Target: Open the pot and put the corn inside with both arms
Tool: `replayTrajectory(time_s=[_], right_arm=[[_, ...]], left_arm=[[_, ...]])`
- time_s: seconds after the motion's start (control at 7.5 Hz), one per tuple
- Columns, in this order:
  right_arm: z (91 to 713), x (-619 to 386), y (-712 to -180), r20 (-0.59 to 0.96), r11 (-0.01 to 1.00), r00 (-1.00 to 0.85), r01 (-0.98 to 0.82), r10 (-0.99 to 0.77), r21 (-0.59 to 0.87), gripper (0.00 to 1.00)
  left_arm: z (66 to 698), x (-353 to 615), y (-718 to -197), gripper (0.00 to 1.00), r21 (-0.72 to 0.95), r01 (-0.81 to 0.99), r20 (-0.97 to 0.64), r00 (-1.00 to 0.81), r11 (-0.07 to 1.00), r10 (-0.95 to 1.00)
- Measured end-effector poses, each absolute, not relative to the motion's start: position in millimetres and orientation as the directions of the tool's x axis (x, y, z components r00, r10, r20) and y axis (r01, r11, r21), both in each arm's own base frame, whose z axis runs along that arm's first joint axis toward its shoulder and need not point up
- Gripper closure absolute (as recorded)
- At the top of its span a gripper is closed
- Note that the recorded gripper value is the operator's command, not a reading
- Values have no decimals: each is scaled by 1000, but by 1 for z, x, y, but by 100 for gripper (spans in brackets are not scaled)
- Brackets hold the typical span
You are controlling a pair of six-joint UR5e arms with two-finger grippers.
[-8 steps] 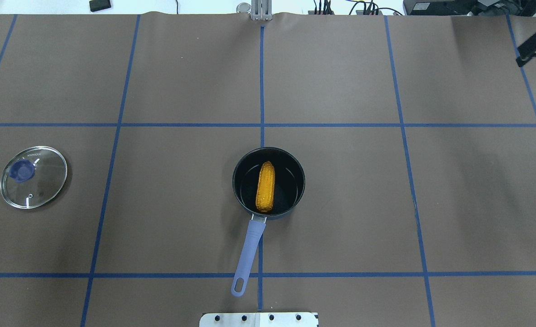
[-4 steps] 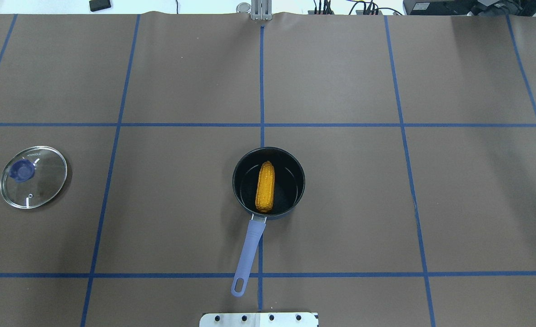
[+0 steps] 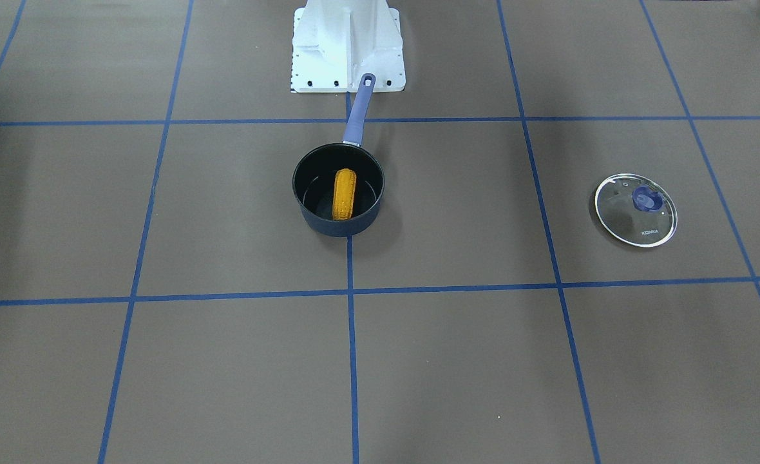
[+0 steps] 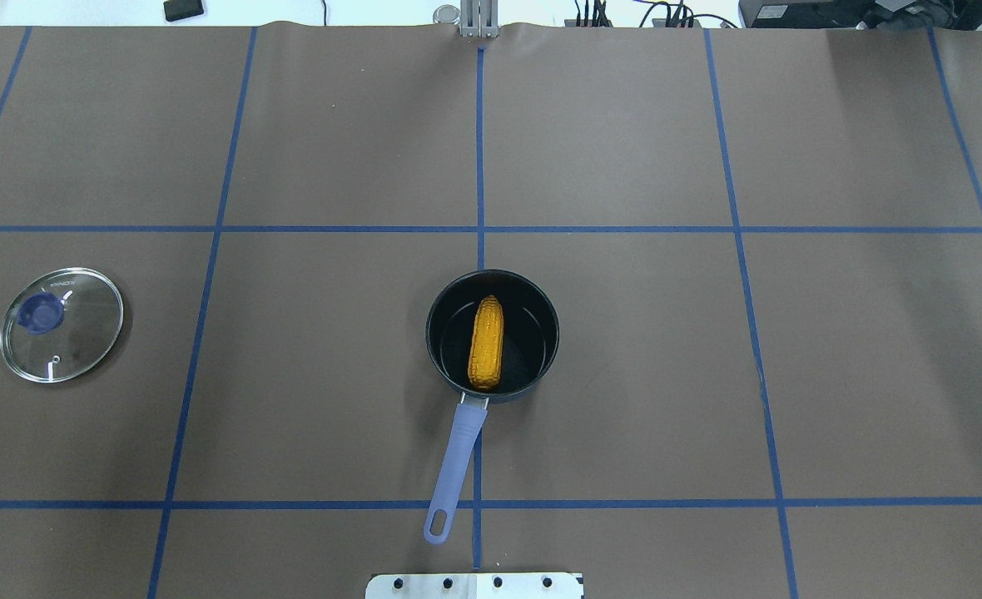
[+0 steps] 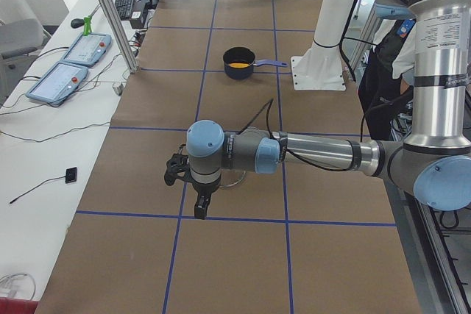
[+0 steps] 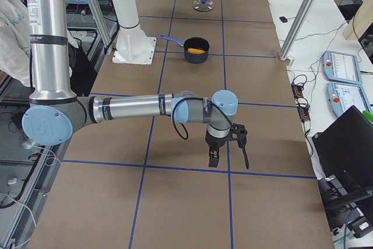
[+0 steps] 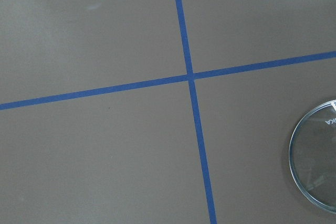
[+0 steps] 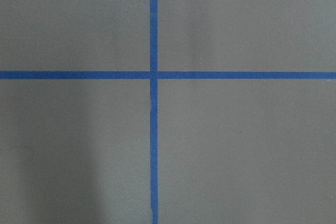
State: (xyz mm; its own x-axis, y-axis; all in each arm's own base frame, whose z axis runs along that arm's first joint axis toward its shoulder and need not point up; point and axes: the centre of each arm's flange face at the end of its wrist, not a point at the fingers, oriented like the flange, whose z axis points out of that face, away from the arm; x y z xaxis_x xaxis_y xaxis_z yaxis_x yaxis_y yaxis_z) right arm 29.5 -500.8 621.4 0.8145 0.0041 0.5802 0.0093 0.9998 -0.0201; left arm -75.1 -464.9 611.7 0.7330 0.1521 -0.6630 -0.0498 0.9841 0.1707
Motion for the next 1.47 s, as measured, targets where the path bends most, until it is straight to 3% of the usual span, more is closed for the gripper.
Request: replayTrajectory(time_s=[1.47], right_arm=[[637,29,-502,586,999,810,10,-37,49,0]], left_arm=[[617,-75,-464,1,161,-50,-665,733,986,146]])
